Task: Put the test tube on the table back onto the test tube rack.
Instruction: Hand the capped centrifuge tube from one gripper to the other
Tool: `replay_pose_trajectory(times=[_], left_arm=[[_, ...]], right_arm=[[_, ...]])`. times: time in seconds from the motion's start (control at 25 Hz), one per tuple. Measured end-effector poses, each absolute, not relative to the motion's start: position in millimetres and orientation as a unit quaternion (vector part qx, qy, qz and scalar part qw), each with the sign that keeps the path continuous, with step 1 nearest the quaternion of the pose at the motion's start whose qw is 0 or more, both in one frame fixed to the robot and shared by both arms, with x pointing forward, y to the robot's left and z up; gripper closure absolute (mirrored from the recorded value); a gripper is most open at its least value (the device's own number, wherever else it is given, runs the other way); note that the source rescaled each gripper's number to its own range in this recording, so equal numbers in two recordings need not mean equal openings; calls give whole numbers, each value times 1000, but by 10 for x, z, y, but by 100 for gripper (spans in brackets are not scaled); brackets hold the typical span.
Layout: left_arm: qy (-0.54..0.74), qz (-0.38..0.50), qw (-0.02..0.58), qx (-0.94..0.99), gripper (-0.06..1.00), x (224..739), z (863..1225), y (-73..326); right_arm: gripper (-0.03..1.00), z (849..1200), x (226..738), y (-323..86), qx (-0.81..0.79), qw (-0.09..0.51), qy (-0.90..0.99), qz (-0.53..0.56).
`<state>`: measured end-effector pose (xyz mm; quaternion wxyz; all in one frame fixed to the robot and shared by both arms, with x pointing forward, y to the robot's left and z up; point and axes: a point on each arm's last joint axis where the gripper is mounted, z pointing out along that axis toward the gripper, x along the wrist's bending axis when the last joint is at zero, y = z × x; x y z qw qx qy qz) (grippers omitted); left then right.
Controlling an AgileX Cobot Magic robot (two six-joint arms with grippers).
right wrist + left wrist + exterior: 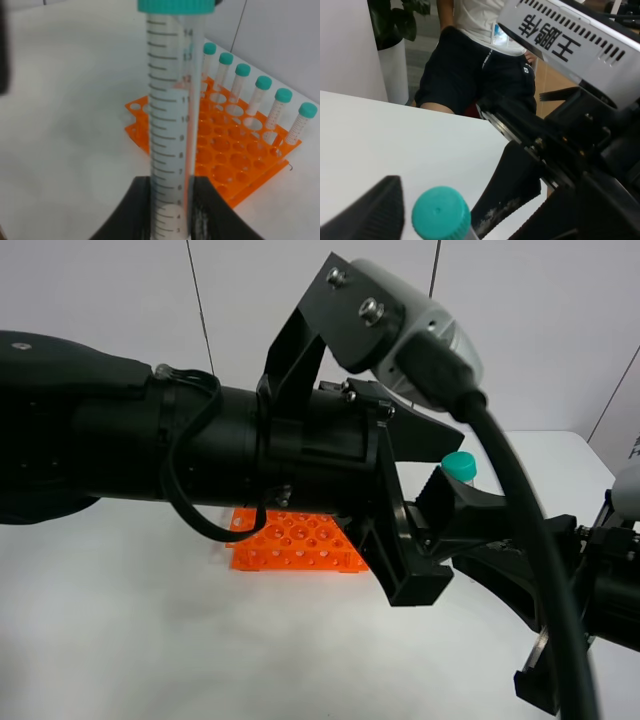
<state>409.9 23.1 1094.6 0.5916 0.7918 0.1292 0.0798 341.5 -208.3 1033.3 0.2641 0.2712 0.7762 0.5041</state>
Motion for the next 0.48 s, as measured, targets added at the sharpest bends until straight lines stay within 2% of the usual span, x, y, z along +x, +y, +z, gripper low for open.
replay_pose_trajectory(times=[0.32, 0.48], left_arm=[[137, 89, 589, 792, 72, 4119, 10943, 239], [137, 89, 589, 792, 78, 4120, 10943, 239]], right_arm=[[94, 10329, 3412, -2082, 269, 264, 778, 502], [94, 10329, 3407, -2077, 266, 263, 780, 503]])
